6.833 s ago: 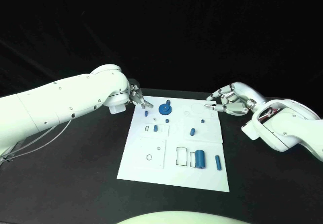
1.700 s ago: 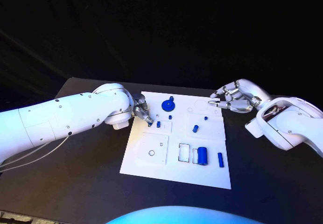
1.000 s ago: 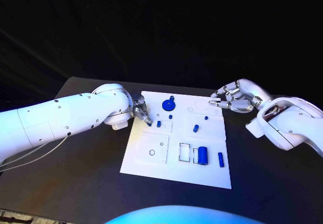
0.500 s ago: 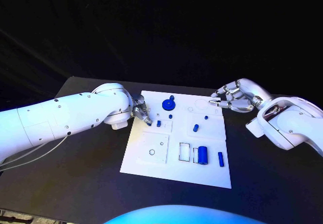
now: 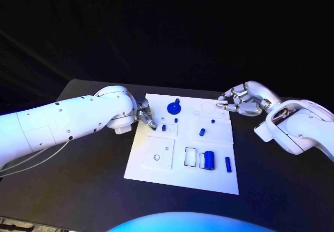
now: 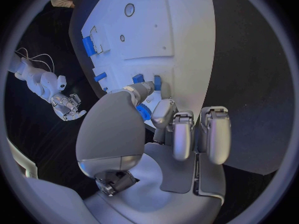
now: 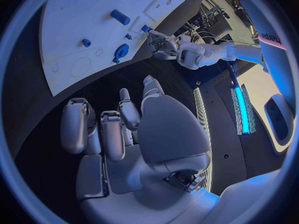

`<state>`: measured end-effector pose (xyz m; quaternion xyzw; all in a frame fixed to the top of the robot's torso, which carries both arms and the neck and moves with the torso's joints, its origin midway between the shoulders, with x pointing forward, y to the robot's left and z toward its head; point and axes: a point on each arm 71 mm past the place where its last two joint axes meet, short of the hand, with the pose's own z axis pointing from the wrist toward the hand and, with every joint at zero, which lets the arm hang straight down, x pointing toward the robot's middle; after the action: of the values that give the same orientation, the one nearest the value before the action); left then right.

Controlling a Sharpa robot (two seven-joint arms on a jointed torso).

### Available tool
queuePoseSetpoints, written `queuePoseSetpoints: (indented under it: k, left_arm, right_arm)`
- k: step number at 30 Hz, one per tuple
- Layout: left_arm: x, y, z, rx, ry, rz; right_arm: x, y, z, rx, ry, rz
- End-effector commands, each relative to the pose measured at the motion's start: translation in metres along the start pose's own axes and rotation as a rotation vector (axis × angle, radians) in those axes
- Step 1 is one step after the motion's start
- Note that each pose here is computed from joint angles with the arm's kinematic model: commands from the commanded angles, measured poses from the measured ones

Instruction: Assemble the parts on the task board

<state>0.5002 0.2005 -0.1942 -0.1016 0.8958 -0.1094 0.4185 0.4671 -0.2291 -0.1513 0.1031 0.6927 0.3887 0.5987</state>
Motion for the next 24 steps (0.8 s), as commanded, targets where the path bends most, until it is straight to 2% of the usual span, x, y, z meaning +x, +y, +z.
queuePoseSetpoints:
  k: [1, 24]
  left_arm:
    - [0.0053, 0.0004, 0.0001, -0.011, 0.035, 0.014]
    - [0.0061, -0.0027, 0.0009, -0.023, 0.036, 0.043]
  right_arm:
    - [0.0013, 0.0009, -0.0003, -0.012, 0.014, -0.008]
    - [0.0011, 0.0013, -0.0013, -0.012, 0.012, -0.007]
